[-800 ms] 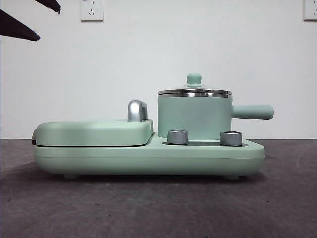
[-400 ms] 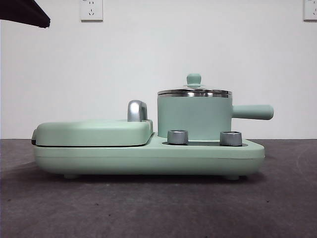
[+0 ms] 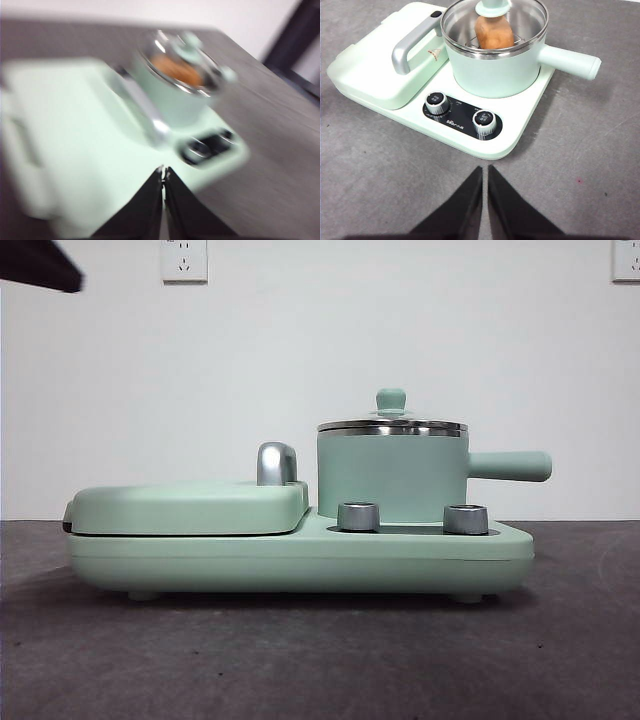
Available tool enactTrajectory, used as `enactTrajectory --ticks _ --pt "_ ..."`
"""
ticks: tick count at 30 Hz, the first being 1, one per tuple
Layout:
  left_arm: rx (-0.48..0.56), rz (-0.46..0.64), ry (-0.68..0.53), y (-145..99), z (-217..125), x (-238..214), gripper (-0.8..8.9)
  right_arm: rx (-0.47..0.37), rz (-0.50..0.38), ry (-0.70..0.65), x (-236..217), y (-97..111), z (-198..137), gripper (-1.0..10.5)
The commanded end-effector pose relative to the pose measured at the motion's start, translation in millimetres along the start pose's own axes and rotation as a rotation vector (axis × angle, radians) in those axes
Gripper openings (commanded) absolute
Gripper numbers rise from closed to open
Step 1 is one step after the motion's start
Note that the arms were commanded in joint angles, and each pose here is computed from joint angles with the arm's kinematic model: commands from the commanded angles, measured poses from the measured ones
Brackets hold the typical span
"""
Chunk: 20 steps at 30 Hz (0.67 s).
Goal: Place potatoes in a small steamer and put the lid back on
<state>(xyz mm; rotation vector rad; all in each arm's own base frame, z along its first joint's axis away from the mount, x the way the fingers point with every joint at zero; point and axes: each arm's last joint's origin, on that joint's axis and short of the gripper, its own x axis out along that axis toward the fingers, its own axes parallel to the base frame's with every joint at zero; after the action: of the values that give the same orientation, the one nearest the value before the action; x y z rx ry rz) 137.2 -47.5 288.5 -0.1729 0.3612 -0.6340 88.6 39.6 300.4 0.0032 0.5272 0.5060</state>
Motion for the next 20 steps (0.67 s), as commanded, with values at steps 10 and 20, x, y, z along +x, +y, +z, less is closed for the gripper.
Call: enactTrajectory --ticks 10,20 --pt "0.039 0.689 -0.247 40.2 -104.1 -34.0 0.06 0.003 0.002 -0.013 -0.5 0.6 1.8 0.1" --pt "0.016 0.744 -0.225 55.7 -140.6 -25.9 0.06 0.003 0.001 -0.013 -0.5 0.6 1.9 0.1"
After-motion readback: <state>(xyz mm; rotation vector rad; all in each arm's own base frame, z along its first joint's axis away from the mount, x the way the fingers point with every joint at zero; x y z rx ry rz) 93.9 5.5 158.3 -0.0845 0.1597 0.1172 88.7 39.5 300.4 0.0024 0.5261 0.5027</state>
